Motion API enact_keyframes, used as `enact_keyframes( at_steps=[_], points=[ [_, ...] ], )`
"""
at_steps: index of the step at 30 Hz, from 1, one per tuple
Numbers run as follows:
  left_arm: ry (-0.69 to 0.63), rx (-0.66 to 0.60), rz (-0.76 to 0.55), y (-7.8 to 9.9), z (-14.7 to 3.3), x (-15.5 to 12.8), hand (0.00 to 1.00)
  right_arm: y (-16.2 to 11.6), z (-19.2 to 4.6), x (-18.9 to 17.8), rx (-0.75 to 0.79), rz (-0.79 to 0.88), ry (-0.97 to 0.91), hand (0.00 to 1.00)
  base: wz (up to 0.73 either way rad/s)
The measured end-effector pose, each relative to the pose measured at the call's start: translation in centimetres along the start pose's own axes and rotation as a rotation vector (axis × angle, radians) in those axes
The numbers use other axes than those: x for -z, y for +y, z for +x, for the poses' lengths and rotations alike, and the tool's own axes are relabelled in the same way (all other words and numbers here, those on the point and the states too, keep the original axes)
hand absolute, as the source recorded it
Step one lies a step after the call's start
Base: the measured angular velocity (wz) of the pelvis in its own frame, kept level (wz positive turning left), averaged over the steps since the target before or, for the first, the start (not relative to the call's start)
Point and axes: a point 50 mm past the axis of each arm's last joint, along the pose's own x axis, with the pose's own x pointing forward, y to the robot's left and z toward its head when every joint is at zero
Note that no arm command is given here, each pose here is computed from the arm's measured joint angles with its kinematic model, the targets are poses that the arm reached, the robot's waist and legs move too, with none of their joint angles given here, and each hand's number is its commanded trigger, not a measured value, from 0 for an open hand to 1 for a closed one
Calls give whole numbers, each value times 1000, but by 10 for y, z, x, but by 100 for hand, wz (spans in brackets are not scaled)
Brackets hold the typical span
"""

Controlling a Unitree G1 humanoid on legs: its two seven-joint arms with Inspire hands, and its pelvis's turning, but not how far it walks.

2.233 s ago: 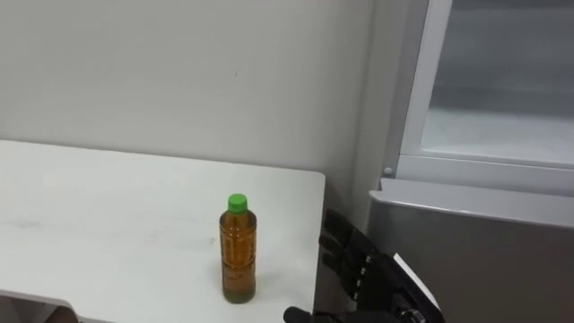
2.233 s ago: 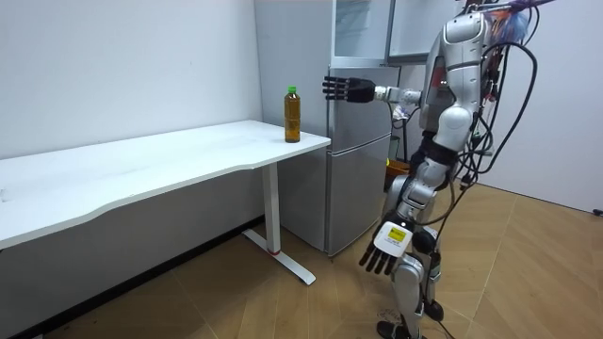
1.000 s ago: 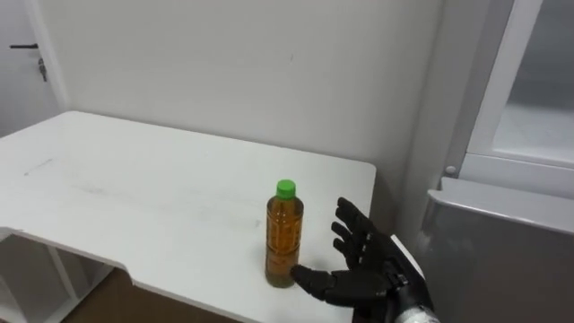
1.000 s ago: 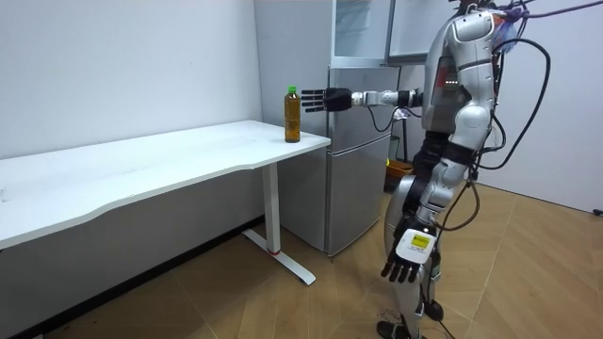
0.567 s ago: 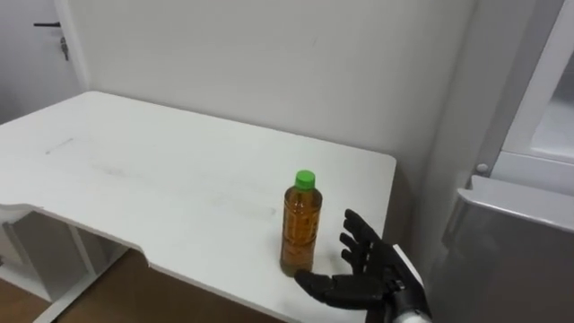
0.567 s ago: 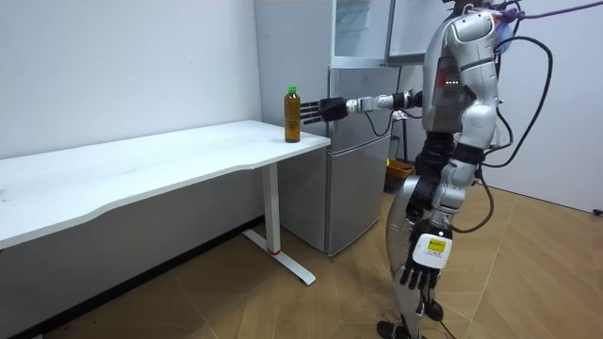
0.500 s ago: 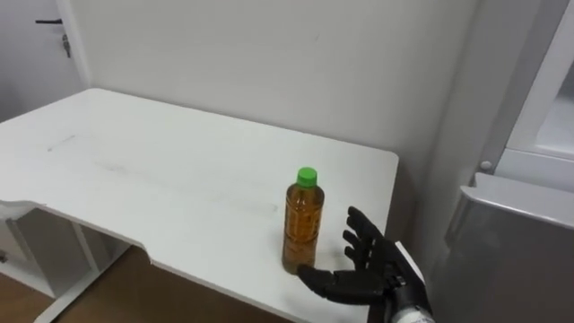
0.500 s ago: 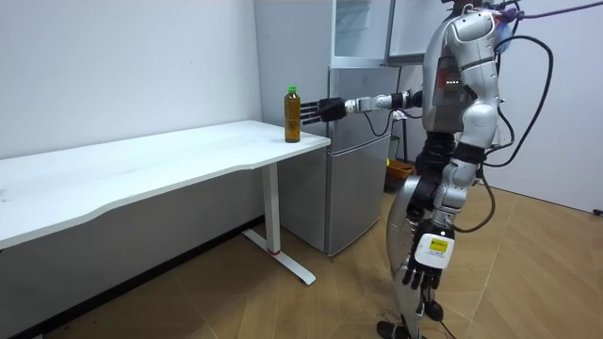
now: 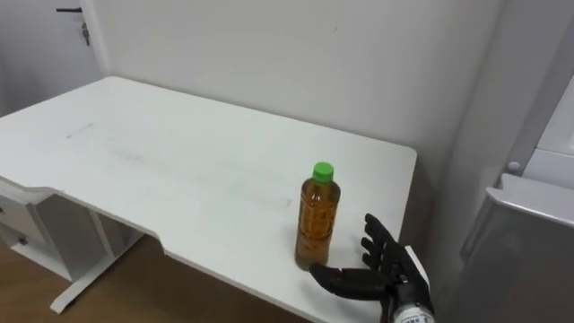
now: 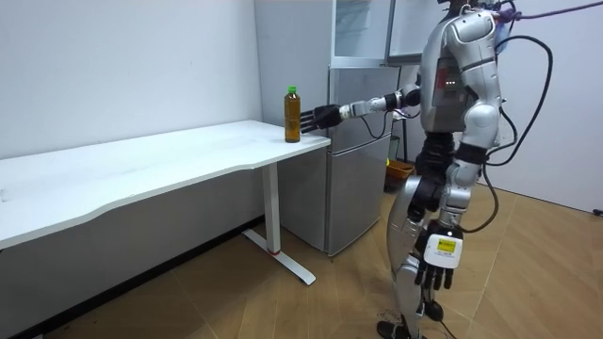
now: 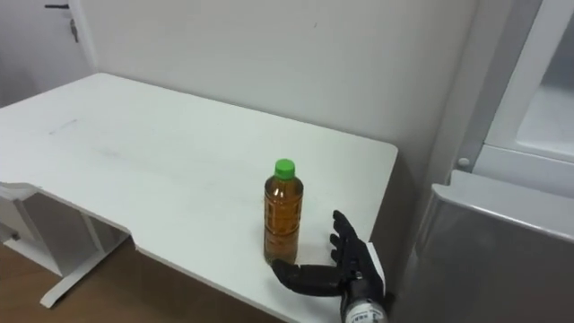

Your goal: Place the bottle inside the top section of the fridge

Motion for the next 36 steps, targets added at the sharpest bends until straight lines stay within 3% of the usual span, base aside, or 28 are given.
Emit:
enact_keyframes(
  at_steps=[13, 36],
  points=[
    [20, -22, 30, 2, 0, 2, 0, 1, 3, 1, 71, 4, 16, 0, 6],
    [7, -17, 24, 2, 0, -2, 0, 23, 13, -22, 25, -2, -49, 0, 2]
  ],
)
